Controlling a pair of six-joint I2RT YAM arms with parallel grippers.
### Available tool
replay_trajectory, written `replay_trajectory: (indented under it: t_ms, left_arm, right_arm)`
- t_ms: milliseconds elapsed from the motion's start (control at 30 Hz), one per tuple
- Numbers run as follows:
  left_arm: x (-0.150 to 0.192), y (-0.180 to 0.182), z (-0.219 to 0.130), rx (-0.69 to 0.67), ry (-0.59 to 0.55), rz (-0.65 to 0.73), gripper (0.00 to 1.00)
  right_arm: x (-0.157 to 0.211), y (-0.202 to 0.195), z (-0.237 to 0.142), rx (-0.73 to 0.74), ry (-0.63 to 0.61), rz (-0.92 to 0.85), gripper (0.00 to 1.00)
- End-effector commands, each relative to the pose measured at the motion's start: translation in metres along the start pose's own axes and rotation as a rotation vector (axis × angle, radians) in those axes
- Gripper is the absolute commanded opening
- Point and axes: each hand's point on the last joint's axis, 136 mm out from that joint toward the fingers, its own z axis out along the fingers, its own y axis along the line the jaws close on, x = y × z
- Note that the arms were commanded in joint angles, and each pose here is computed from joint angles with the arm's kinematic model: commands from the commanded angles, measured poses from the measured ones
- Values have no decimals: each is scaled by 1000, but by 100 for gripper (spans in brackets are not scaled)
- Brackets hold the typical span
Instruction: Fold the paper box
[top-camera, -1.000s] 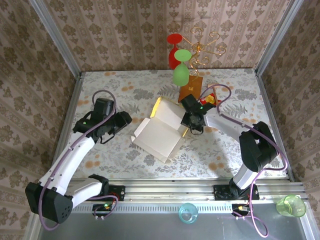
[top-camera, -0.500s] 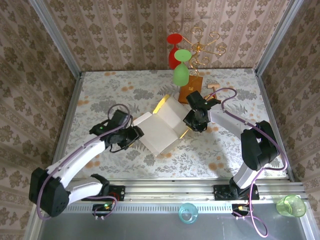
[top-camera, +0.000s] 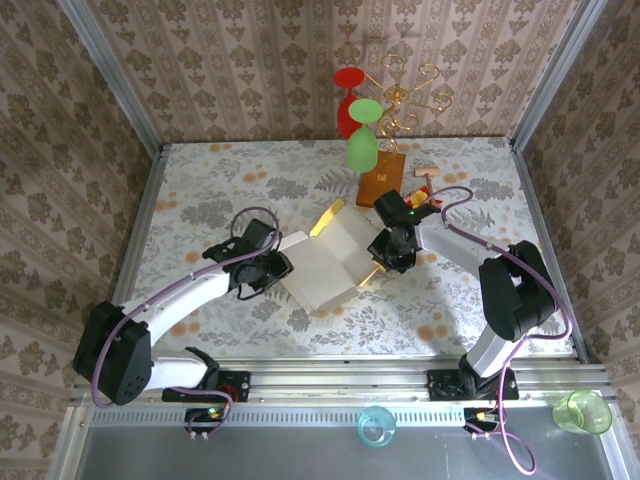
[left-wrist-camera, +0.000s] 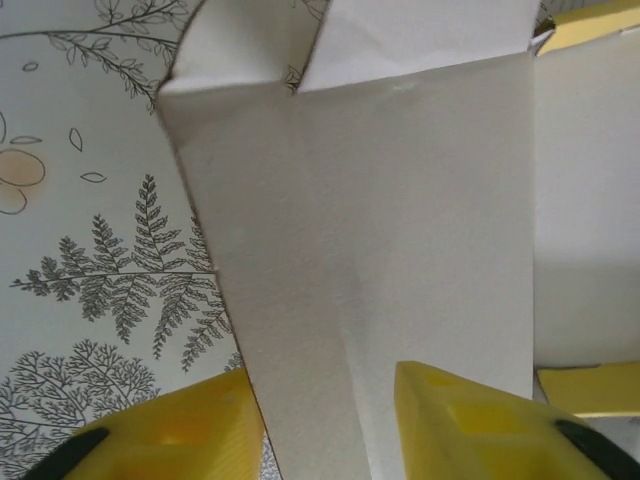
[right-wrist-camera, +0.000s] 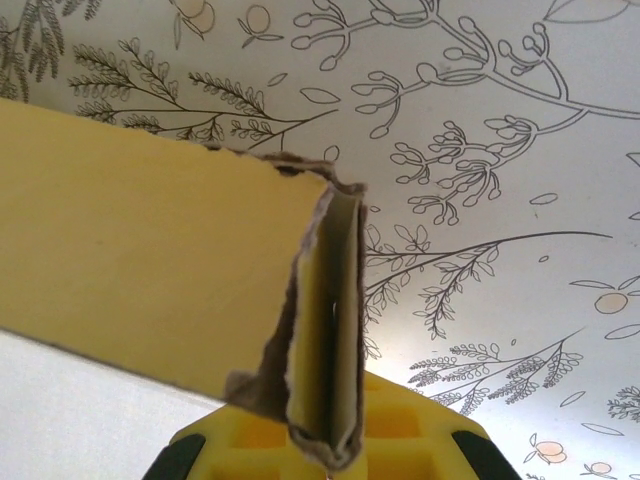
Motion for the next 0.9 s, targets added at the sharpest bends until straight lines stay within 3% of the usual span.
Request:
replay_trajectory:
  t_ms: [0,333,600,667,800,867]
  left_arm:
    - [-4,2,1,-17,-36,24,30]
    - [-4,6,-3,-30,-59,34,21]
    - [-7,5,-3,-43,-64,51,0]
    - [-9,7,-6,-86,-57,73,0]
    - [-16,10,-20,-206,-24,184,0]
    - [-24,6,-32,-262,-16,269,0]
  right_arm:
    - [3,0,-4,-21,11,31,0]
    - [7,-2,2,-40,31,66,0]
    - [9,0,3,-44,42,72,0]
    - [10,2,3,-50,51,76,0]
    - [15,8,-9,-74,58,75,36]
    - [18,15,-21,-104,48,49,45]
